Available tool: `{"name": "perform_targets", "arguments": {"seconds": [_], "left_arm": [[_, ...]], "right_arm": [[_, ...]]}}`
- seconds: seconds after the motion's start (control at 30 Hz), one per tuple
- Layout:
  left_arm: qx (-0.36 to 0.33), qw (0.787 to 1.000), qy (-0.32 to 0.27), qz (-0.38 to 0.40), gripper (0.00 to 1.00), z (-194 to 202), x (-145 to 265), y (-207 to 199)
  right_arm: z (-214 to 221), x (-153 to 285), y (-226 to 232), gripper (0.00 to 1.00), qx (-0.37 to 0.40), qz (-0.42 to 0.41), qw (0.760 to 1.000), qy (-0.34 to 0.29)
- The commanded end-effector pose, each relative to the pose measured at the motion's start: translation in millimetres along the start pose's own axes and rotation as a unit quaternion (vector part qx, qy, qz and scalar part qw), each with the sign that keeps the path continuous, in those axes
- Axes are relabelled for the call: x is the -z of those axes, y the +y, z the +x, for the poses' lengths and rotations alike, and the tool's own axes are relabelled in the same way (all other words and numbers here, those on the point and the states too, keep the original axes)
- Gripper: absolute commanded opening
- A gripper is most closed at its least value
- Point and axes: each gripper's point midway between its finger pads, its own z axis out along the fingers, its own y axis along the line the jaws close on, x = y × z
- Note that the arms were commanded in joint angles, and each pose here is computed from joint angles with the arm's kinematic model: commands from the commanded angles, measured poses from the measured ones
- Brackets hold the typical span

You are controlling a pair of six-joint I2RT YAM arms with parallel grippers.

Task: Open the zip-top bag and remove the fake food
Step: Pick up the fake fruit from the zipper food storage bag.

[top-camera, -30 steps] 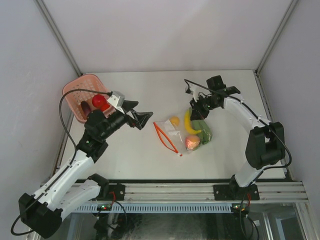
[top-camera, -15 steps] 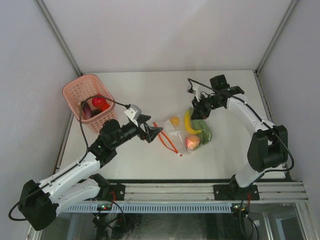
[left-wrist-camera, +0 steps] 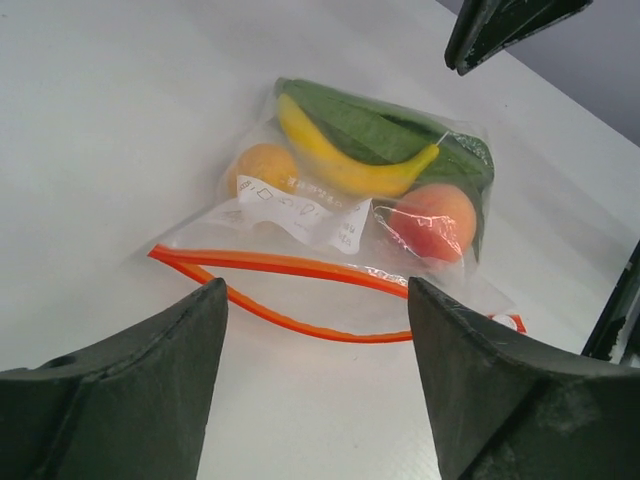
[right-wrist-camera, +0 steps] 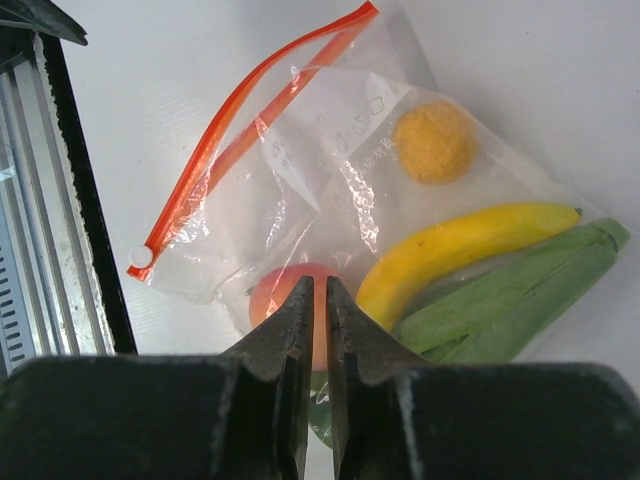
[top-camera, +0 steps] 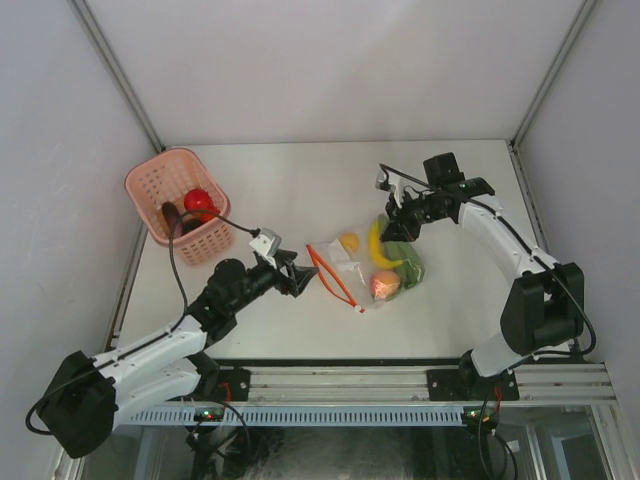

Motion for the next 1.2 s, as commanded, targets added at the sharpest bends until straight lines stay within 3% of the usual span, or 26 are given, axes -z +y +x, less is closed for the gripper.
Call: {"name": "perform_targets", "arguments": {"seconds": [0.0, 0.27, 0.7, 1.17], "left_arm": [[0.034, 0.999, -0.033, -0.014, 0.7, -3.8, -6.4, 4.5], [0.085, 0.996, 0.012, -0.032, 0.45, 32.0, -21.7, 13.4], [0.136, 0.99, 0.029, -0.022, 0.4, 68.1, -46.4, 16.0], [0.155, 0.987, -0.017, -0.031, 0.33, 70.1, -62.8, 25.5]], "right_arm": [[-11.0, 0.9, -6.0, 0.08, 0.024, 0.014, 0.999, -0.024], [-5.6, -9.1, -20.3, 0.09, -0.017, 0.027, 0.999, -0.016], [-8.3, -46.9, -45.8, 0.08, -0.067, 0.094, 0.993, 0.006], [-26.8, -100.5, -87.2, 0.0, -0.107, 0.138, 0.984, 0.035]]}}
